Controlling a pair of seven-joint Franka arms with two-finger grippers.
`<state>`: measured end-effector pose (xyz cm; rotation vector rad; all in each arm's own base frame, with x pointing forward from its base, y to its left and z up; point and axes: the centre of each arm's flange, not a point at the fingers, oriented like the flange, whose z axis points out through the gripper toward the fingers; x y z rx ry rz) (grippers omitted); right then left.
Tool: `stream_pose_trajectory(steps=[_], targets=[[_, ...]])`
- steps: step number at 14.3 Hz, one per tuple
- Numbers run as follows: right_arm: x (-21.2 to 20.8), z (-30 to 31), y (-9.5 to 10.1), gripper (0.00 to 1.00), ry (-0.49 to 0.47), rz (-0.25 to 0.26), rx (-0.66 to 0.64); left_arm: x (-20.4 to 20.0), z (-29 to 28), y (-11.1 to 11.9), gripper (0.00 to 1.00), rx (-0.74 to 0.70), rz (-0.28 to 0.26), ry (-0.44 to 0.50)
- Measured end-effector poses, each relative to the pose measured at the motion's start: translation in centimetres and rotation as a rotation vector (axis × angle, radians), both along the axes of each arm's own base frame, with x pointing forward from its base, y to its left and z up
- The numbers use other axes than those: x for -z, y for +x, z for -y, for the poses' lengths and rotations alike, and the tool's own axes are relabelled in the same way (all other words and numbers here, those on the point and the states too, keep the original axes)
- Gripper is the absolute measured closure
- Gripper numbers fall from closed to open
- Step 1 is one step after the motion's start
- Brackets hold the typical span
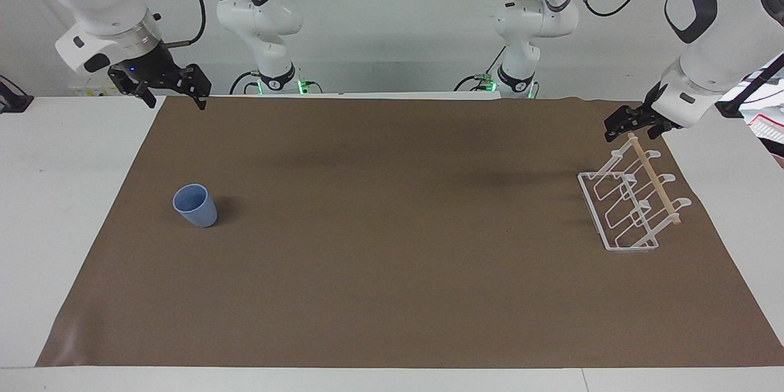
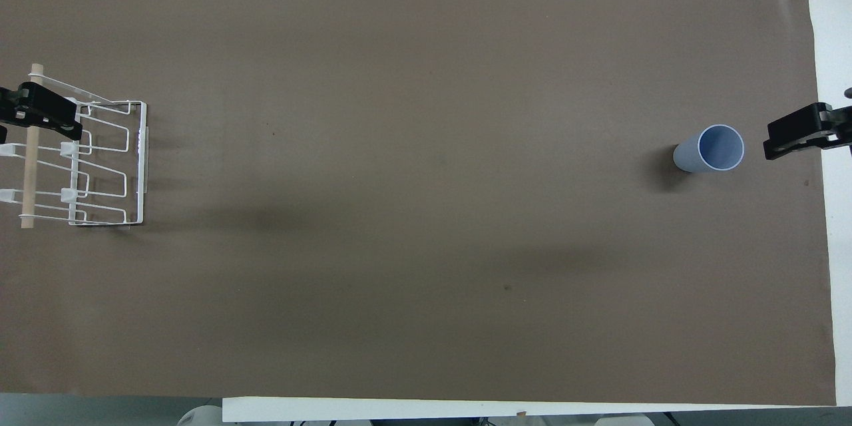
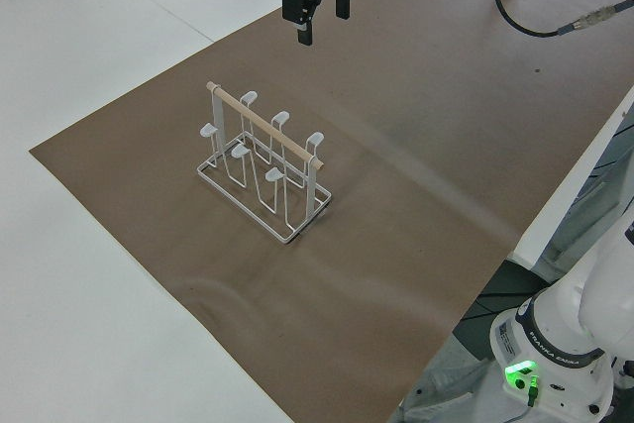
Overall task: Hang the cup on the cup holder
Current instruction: 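Move the right gripper toward the light blue cup, then grasp the light blue cup rim with the right gripper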
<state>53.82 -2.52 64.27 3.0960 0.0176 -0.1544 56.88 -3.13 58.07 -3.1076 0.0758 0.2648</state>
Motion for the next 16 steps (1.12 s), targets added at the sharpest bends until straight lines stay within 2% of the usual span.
stream_pose_trajectory(steps=[1, 3, 7, 9, 12, 16], targets=[[0.3, 0.0, 0.4, 0.0, 0.003, 0.031, -0.026, 0.0, 0.0, 0.0, 0.0, 0.0, 0.0, 0.0], [2.8, 1.4, 1.2, 0.0, 0.006, 0.046, -0.063, 0.0, 0.0, 0.0, 0.0, 0.0, 0.0, 0.0], [12.6, 9.7, 3.4, 0.0, 0.015, 0.079, -0.137, 0.0, 0.0, 0.0, 0.0, 0.0, 0.0, 0.0], [16.8, 11.8, 4.3, 0.0, 0.025, 0.069, -0.145, 0.0, 0.0, 0.0, 0.0, 0.0, 0.0, 0.0], [20.6, 11.6, 5.4, 0.0, 0.043, 0.038, -0.149, 0.0, 0.0, 0.0, 0.0, 0.0, 0.0, 0.0], [24.1, 11.5, 5.1, 0.0, 0.073, 0.036, -0.125, 0.0, 0.0, 0.0, 0.0, 0.0, 0.0, 0.0]])
